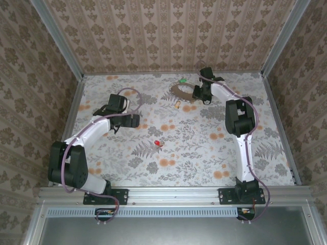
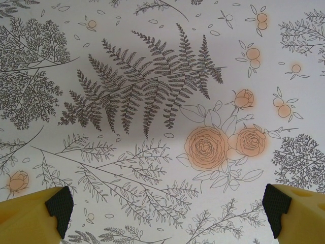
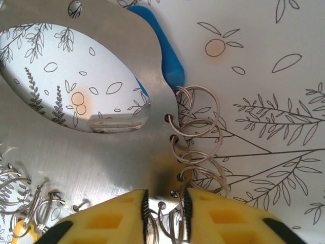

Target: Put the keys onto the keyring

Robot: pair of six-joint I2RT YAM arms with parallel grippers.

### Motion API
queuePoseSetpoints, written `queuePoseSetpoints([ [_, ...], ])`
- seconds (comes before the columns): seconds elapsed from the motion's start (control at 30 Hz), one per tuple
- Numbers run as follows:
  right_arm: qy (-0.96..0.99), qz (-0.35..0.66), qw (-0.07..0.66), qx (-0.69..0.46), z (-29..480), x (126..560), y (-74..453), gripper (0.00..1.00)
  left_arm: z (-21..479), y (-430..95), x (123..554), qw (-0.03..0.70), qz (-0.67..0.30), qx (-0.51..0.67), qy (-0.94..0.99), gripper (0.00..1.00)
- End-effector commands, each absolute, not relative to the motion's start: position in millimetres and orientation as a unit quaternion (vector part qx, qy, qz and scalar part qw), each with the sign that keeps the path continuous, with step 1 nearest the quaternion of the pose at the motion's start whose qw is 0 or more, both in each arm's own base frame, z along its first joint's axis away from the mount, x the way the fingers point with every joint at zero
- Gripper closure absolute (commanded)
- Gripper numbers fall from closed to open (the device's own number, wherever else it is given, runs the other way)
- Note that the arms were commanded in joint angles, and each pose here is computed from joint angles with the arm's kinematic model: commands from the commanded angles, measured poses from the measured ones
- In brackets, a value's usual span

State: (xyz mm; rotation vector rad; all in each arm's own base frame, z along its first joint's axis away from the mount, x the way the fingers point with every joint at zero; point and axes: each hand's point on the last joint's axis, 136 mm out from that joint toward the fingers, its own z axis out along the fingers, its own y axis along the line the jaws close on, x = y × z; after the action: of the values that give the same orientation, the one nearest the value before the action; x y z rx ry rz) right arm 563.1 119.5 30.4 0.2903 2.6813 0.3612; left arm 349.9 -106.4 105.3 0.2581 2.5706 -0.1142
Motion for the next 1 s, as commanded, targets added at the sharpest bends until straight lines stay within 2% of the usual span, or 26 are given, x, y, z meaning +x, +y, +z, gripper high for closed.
queuePoseSetpoints([
  [0.0,0.967,0.115,0.200,0.106,28,561,114,0.77,110,-111,352,0.278,-0.046,0.097,0.954,0.00],
  [0.3,0.965,0.124,0.216,0.087,49,558,118,0.99,110,-110,352,0.279,-0.044,0.098,0.954,0.00],
  [0.43,0.966,0.129,0.211,0.076,55,533,128,1.00,112,-110,349,0.281,-0.046,0.098,0.954,0.00],
  [0.63,0.971,0.134,0.192,0.050,58,455,139,0.99,110,-116,347,0.279,-0.063,0.089,0.954,0.00],
  [0.97,0.987,0.111,0.099,0.053,39,294,104,0.95,98,-145,315,0.243,-0.139,0.043,0.959,0.00],
])
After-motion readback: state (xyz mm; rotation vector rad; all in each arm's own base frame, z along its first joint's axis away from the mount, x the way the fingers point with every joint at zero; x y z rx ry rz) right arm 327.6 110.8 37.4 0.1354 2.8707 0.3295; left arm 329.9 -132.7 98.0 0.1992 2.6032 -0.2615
